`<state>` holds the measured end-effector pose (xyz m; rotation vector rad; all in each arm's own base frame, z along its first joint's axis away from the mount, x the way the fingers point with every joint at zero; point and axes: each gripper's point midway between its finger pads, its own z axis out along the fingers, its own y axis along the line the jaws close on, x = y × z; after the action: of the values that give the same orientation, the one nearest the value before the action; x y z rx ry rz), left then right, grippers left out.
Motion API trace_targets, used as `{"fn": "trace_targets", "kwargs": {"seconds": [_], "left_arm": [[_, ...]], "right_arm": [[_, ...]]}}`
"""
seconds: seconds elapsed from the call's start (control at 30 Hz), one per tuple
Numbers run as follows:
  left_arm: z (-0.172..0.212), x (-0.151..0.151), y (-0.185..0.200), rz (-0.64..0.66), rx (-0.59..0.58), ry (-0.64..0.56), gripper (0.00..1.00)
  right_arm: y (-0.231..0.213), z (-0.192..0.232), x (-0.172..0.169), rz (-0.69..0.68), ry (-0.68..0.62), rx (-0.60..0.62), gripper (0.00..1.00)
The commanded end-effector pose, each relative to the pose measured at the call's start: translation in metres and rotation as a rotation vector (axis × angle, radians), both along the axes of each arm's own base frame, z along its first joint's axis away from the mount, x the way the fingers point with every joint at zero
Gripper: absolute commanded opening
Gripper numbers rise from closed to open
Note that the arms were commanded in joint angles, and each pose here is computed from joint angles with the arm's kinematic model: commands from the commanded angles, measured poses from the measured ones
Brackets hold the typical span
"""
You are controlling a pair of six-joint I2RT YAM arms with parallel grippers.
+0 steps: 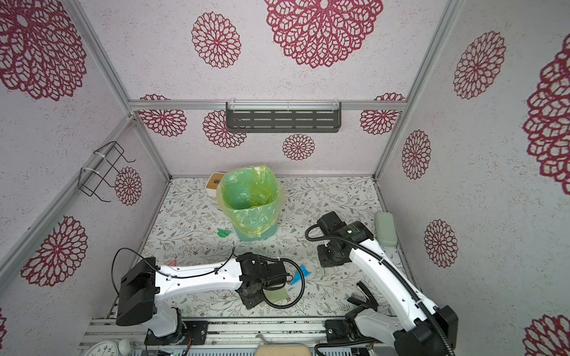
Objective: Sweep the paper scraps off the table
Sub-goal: 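Move the brush behind the large blue scrap with the right gripper, then sweep the blue scrap into the dustpan with the right gripper's brush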
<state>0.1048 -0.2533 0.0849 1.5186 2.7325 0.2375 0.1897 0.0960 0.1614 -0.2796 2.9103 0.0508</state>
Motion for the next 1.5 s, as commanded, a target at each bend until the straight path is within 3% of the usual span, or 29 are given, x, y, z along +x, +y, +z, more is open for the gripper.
{"fn": "trace_targets", "kwargs": {"seconds": [0.0,0.4,0.93,1.23,1.47], "left_arm": [[0.003,0.009,-0.011,-0.019,-0.049,0.001,0.11],[-0.006,0.011,-0.008,0.015,-0.1,0.079,0.12],[-0.015,0.015,-0.005,0.01,-0.099,0.112,0.12],[-0.017,0.015,-0.005,0.011,-0.101,0.119,0.12],[-0.018,0.017,-0.004,0.014,-0.101,0.118,0.12]], "right_arm": [[0.006,0.0,0.002,-0.012,-0.009,0.009,0.0],[0.044,-0.009,0.0,0.07,0.028,0.011,0.0],[0.095,0.01,-0.011,0.145,0.014,0.173,0.0],[0.052,0.008,0.002,0.093,-0.028,-0.041,0.0],[0.076,-0.009,-0.003,0.133,0.021,0.014,0.0]]}}
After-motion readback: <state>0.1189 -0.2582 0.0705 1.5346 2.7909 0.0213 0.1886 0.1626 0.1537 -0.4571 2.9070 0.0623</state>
